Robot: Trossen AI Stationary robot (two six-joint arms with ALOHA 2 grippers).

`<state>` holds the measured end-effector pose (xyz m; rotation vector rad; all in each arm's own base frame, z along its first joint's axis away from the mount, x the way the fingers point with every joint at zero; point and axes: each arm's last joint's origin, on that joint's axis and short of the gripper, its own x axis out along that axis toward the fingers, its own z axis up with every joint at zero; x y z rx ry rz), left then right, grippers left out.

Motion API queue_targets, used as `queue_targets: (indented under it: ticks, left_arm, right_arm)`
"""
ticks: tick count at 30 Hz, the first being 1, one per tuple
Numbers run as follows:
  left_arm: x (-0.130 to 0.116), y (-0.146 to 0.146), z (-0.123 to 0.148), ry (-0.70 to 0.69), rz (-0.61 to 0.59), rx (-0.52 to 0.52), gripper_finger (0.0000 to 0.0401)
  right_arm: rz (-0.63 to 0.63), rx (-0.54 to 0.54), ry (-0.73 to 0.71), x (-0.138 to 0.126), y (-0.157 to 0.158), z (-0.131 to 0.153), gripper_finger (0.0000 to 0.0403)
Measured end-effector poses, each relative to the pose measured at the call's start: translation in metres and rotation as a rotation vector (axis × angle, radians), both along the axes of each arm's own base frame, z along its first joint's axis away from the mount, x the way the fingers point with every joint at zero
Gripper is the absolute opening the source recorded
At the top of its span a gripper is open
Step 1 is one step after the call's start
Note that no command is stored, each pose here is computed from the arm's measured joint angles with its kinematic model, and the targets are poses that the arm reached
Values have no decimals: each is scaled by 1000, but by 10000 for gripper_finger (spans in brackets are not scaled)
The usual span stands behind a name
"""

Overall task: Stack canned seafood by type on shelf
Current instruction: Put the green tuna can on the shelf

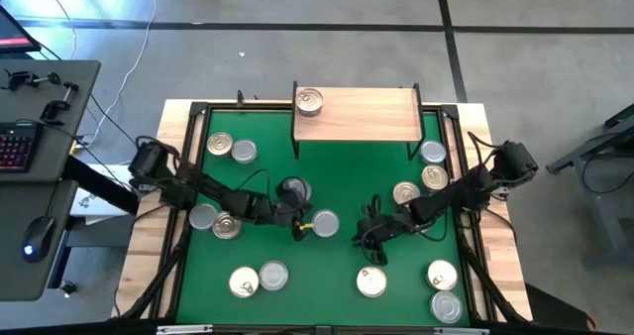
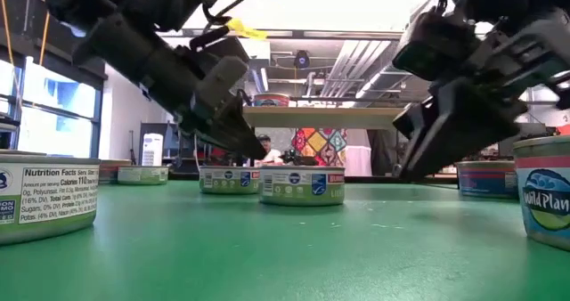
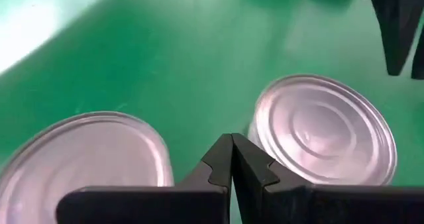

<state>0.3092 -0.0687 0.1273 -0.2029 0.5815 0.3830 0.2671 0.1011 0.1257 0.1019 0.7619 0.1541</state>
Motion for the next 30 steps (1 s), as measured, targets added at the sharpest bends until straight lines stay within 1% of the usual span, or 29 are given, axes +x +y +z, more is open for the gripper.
queue_targets:
  ticks: [2, 4, 6, 8, 11, 14, 18, 21, 24, 30]
  left_arm:
    - [-4, -3, 5, 6, -7, 0, 0]
    - [-6, -9, 9, 7, -32, -6, 0]
    - [-9, -16, 10, 14, -76, -27, 0]
    - [-9, -21, 10, 16, -133, -67, 0]
    - [-9, -27, 5, 32, -181, -138, 0]
    - [-7, -31, -5, 53, -200, -183, 0]
    - [-1, -29, -21, 50, -186, -179, 0]
    - [6, -23, -30, 11, -170, -173, 0]
    - [13, -16, -36, -29, -155, -183, 0]
    - [17, -7, -39, -44, -155, -185, 0]
  right_arm:
    - [-76, -32, -23, 1, -3, 1, 62]
    - [-125, -60, -58, 3, -5, 2, 62]
    - [-125, -70, -77, 4, -4, 4, 64]
    - [-121, -73, -87, 5, -4, 4, 76]
    - [-131, -85, -91, 5, -5, 4, 115]
    - [-153, -109, -92, 6, -7, 3, 170]
    - [-152, -146, -53, 10, -15, -11, 245]
    - [-154, -137, -64, 17, -18, -23, 287]
    - [-151, -135, -92, 23, -21, -33, 311]
    - [-171, -122, -111, 26, -24, -35, 317]
